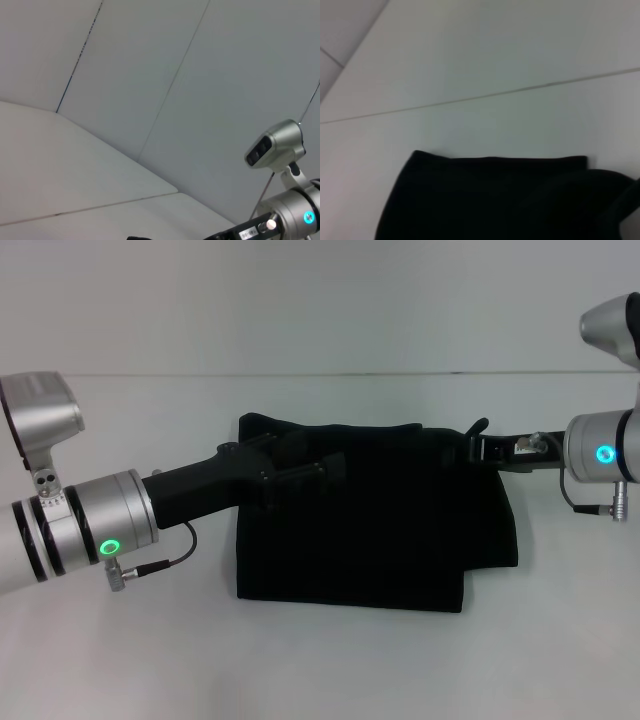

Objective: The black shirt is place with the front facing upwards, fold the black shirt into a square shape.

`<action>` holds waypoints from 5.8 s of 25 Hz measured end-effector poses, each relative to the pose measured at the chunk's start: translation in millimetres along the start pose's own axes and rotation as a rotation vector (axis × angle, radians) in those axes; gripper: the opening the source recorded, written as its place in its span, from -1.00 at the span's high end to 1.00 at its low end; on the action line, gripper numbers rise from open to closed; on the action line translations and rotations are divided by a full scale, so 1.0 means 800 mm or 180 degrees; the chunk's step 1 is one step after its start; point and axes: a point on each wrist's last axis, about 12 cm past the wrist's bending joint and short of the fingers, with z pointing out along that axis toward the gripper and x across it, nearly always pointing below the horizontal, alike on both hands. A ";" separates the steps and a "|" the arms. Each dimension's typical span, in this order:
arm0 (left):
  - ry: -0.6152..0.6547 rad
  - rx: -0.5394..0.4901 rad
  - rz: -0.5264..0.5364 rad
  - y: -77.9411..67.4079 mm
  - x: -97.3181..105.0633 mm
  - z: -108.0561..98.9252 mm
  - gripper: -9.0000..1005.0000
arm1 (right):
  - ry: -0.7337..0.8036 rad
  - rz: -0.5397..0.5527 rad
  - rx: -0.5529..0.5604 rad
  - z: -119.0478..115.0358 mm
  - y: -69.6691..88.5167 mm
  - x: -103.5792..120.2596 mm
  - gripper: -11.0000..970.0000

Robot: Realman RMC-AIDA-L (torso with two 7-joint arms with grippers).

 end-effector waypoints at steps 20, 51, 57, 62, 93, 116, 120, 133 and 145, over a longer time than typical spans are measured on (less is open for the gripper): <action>0.0039 -0.0043 -0.0027 0.003 0.000 0.002 -0.68 | -0.0031 0.0361 -0.0315 -0.071 -0.043 0.006 0.78; 0.0063 -0.0157 -0.0016 0.008 -0.001 0.004 -0.68 | 0.0330 0.0370 -0.0154 -0.036 -0.028 0.029 -0.13; 0.0065 -0.0174 -0.0025 0.008 0.001 0.003 -0.68 | 0.0323 0.0360 -0.0142 -0.031 -0.026 0.030 0.19; 0.0064 -0.0181 -0.0034 0.008 0.002 0.002 -0.68 | 0.0338 0.0299 -0.0148 -0.030 -0.024 0.032 0.36; -0.0232 -0.0519 -0.0079 0.031 -0.012 -0.036 -0.68 | 0.0248 -0.0414 -0.0735 -0.023 0.073 -0.065 0.93; -0.0340 -0.0817 0.0001 0.047 -0.020 -0.073 -0.68 | 0.0265 -0.0831 -0.0952 -0.007 0.145 -0.100 0.92; -0.0406 -0.0998 0.0032 0.055 -0.023 -0.099 -0.68 | 0.0270 -0.0900 -0.0999 -0.003 0.160 -0.105 0.93; -0.0456 -0.1113 0.0025 0.058 -0.021 -0.112 -0.68 | 0.0167 -0.1464 -0.1281 0.007 0.255 -0.126 0.93; -0.0479 -0.1112 0.0021 0.057 -0.022 -0.113 -0.68 | 0.0292 -0.1166 -0.1132 0.010 0.208 -0.100 0.93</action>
